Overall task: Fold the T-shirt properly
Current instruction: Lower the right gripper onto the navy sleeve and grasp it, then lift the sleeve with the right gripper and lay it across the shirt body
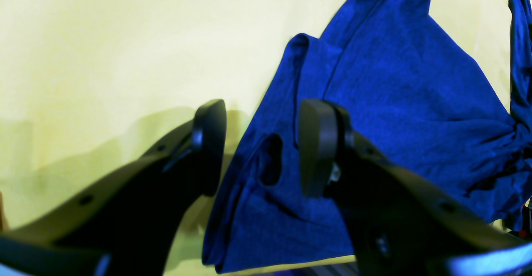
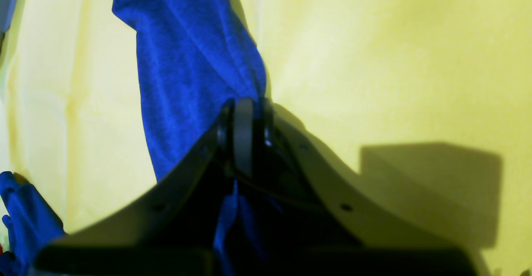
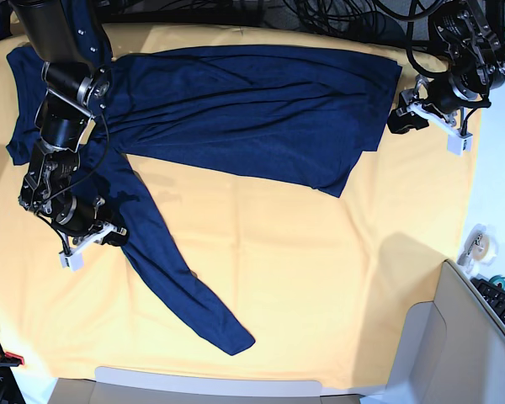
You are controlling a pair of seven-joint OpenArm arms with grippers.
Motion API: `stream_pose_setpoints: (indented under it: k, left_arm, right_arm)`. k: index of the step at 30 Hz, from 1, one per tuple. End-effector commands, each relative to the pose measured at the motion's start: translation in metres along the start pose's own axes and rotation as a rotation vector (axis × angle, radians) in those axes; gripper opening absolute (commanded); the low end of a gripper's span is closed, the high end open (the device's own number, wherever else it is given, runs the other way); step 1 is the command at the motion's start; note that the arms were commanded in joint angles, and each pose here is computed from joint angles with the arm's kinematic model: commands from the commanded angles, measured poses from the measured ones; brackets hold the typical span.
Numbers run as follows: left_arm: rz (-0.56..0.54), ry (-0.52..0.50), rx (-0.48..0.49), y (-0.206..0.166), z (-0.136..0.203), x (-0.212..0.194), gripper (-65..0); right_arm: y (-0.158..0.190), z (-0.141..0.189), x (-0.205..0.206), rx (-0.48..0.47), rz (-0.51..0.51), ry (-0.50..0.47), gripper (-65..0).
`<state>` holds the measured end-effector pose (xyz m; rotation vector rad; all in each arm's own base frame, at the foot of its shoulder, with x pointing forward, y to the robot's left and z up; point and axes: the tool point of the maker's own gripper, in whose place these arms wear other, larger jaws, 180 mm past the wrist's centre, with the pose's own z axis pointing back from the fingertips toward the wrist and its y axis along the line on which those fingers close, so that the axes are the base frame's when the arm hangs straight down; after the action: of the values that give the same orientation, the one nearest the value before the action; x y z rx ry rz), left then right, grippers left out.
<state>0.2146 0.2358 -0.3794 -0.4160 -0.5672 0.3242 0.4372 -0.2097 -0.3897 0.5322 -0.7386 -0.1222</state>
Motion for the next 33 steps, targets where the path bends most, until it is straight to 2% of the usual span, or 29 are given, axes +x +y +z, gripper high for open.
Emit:
stream_pose_setpoints:
  k: [1,4,11,19,25,30,33]
  left_arm:
    - [-0.024,-0.024,-0.006,-0.003,0.004,0.01,-37.3]
    - [-0.024,-0.024,-0.006,-0.003,0.004,0.01,-37.3]
    - [-0.024,-0.024,-0.006,-0.003,0.004,0.01,-37.3]
    - [-0.024,-0.024,-0.006,-0.003,0.004,0.01,-37.3]
    - [-0.024,-0.026,-0.006,-0.003,0.004,0.01,-37.3]
    - [-0.027,-0.031,-0.006,-0.003,0.005,0.011,-37.3]
    - [-0.027,-0.032,-0.006,-0.003,0.005,0.011,-37.3]
  right_arm:
    - [0.003,0.002,0.006,0.003,0.026,0.005,-65.0]
    - [0.002,0.007,0.008,-0.006,0.042,-0.01,-65.0]
    - [0.012,0.03,0.009,-0.054,0.153,-0.024,-65.0]
    - [0.049,0.068,0.004,-0.118,0.315,-0.048,-65.0]
    - [0.079,0.094,-0.016,-0.155,0.391,-0.057,-65.0]
    - [0.1,0.106,-0.038,-0.159,0.405,-0.042,-65.0]
    - [0.122,0.105,-0.05,-0.127,0.463,-0.029,-65.0]
